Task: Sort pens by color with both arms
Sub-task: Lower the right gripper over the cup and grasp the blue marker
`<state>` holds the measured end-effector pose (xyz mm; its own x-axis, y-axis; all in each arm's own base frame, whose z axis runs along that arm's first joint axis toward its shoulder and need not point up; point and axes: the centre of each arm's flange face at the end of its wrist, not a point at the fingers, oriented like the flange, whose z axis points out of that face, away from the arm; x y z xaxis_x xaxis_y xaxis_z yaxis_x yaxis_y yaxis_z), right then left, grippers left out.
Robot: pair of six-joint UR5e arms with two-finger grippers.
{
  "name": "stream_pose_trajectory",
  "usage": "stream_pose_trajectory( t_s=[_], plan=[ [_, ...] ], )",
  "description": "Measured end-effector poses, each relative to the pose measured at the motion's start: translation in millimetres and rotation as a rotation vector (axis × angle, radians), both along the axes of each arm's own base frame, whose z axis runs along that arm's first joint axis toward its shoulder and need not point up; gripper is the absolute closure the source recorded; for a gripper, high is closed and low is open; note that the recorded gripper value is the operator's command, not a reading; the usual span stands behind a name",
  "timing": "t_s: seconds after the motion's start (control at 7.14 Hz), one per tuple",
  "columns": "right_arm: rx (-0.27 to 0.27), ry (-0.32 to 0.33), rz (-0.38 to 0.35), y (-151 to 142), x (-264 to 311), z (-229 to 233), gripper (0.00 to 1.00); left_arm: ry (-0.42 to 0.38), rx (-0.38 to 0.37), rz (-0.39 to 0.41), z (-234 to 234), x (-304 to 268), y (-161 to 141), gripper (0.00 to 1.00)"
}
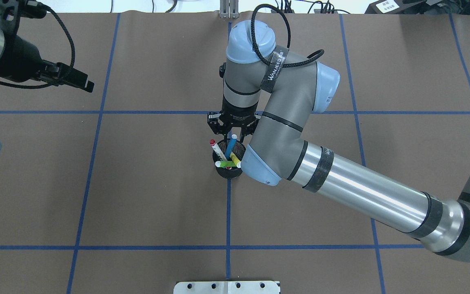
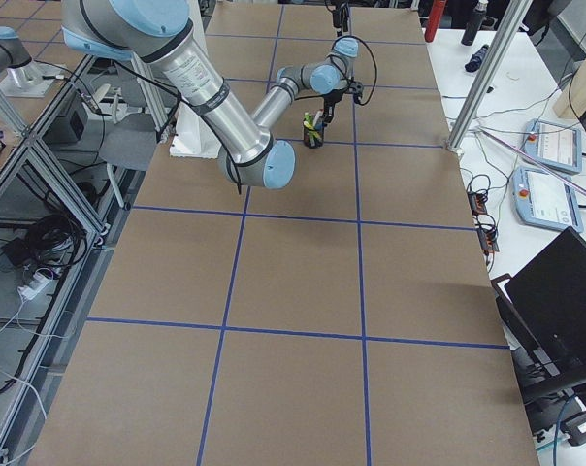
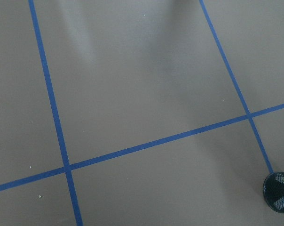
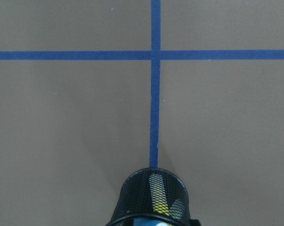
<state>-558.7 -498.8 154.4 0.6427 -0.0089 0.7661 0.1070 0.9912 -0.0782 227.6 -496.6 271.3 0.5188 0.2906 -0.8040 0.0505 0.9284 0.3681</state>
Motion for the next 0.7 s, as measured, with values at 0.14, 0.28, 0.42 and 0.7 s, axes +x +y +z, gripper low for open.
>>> stream_pose_trajectory(
  t_s=[0.14,0.28,0.42,0.7],
  plan=[
    [0.0,0.0,-0.003,1.2,-1.1,0.0,0.67,0.0,-0.001,0.0,0.3,0.2,-0.1,0.0],
    [0.002,0.0,-0.004,1.6,-1.3,0.0,0.68,-0.001,-0.001,0.0,0.5,0.3,-0.2,0.0],
    [0.005,-0.002,-0.005,1.9,-1.5,-0.8,0.7,-0.001,-0.001,0.0,0.5,0.3,-0.2,0.0],
    [0.009,-0.007,-0.006,2.2,-1.3,-3.9,0.71,-0.001,-0.001,0.0,0.5,0.3,-0.3,0.0]
  ],
)
